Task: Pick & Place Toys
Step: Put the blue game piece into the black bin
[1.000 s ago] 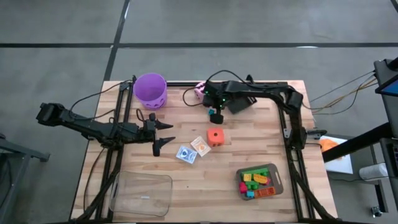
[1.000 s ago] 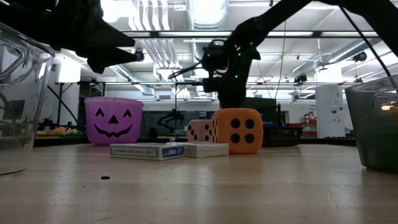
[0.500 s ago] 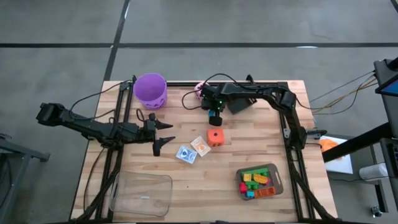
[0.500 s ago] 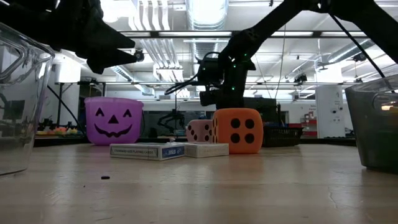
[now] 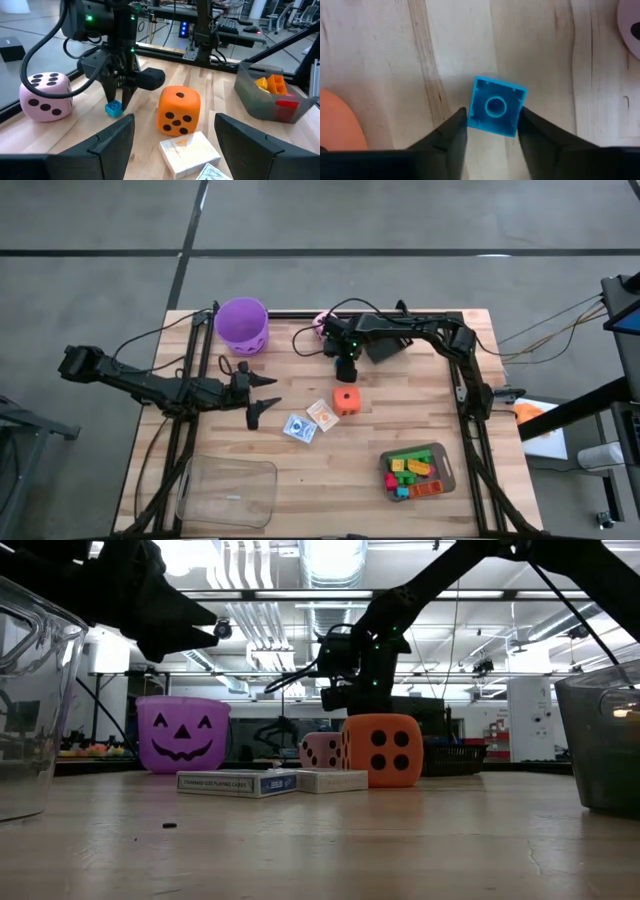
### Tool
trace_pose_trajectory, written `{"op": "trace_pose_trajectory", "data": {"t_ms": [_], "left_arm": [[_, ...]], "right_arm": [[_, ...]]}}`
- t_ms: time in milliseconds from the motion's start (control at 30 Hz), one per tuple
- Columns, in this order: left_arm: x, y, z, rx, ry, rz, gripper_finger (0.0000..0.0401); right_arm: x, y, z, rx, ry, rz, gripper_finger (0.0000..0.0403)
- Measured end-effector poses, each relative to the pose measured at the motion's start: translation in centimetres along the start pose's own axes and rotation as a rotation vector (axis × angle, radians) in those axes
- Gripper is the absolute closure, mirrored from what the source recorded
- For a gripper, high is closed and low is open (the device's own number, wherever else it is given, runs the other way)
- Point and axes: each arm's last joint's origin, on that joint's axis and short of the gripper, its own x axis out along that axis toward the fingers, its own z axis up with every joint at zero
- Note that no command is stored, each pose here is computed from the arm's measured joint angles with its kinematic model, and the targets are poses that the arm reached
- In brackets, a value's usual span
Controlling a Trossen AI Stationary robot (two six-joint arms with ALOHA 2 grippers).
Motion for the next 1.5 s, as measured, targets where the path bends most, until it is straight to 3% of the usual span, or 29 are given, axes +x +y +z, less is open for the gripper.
{"op": "trace_pose_trajectory", "data": {"t_ms": [67, 333, 633, 800, 933, 1233, 1367, 1500], "left_arm": [[0.0, 0.0, 0.0, 0.001, -0.002, 0.003, 0.0122], [0.0, 0.0, 0.0, 0.001, -0.004, 0.003, 0.0122], [0.0, 0.0, 0.0, 0.033, -0.005, 0.011, 0.0122], [0.0, 0.1, 0.0, 0.051, -0.006, 0.015, 0.0122], [0.0, 0.1, 0.0, 0.058, -0.008, 0.026, 0.0122], [-0.2, 0.4, -0.8, 0.064, -0.029, 0.037, 0.0122], [-0.3, 0.6, -1.3, 0.061, -0.067, 0.032, 0.0122], [-0.4, 0.6, -1.6, 0.068, -0.066, 0.033, 0.0122]], "right_arm": [[0.0, 0.0, 0.0, 0.000, -0.001, 0.000, 0.0288], [-0.4, 0.0, 0.1, -0.013, -0.012, -0.023, 0.0289], [-5.5, 0.7, 1.1, -0.066, -0.195, -0.054, 0.0289], [-8.0, 1.8, 1.8, -0.141, -0.488, 0.119, 0.0289], [-7.6, 3.2, 2.2, -0.209, -0.751, 0.285, 0.0289], [-5.8, 7.9, 1.2, -0.329, -1.209, 0.381, 0.0289], [-6.2, 10.5, 0.1, -0.378, -1.353, 0.447, 0.0289], [-6.9, 13.0, -1.3, -0.422, -1.372, 0.485, 0.0289]]}}
